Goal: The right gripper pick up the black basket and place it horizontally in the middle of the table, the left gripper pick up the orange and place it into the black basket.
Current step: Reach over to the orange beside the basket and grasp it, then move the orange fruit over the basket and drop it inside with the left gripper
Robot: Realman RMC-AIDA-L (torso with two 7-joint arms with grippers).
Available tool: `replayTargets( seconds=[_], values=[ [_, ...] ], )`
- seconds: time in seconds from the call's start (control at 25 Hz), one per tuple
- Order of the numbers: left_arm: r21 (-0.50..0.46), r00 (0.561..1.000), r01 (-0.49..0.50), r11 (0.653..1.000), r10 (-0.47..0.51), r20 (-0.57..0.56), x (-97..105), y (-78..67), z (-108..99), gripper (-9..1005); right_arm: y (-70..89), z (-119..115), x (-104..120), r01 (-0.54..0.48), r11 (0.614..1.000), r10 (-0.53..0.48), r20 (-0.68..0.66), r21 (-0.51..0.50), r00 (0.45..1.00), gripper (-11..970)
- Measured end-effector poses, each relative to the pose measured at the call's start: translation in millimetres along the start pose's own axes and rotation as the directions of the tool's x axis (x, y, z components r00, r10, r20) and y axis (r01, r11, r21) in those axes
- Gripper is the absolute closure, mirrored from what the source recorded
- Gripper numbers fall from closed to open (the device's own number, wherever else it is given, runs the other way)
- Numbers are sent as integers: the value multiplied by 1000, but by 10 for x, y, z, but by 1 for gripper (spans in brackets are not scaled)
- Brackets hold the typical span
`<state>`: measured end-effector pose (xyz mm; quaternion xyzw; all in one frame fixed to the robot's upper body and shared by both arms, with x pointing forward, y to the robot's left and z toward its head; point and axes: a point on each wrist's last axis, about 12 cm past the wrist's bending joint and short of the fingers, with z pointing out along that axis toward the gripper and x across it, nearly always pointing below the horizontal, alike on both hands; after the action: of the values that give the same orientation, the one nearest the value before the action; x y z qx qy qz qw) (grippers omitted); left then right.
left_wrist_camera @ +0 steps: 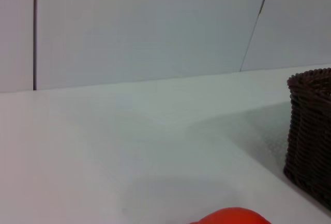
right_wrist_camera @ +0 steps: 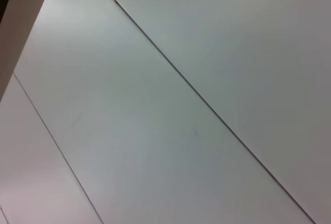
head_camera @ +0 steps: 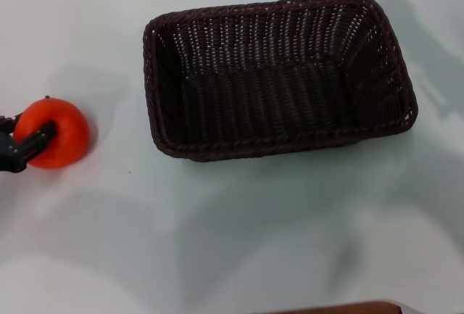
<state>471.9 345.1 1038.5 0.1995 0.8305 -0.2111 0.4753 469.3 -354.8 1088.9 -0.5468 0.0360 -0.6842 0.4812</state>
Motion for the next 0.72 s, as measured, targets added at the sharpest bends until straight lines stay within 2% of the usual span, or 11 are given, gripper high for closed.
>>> replayTargets(
  seconds=[0.4,0.56,0.72],
  values=[
    [-7,999,18,1000,-17,42,-51,25,-27,571,6,-17,1,-10,1000,10,-23,-11,1000,282],
    [33,984,40,999,-45,171,-180,16,-124,604,6,-17,-2,-12,1000,12,-24,-12,1000,282],
    [126,943,11,992,-52,329,-381,-63,-203,666,6,3,-8,-16,1000,16,-25,-7,1000,282]
  ],
)
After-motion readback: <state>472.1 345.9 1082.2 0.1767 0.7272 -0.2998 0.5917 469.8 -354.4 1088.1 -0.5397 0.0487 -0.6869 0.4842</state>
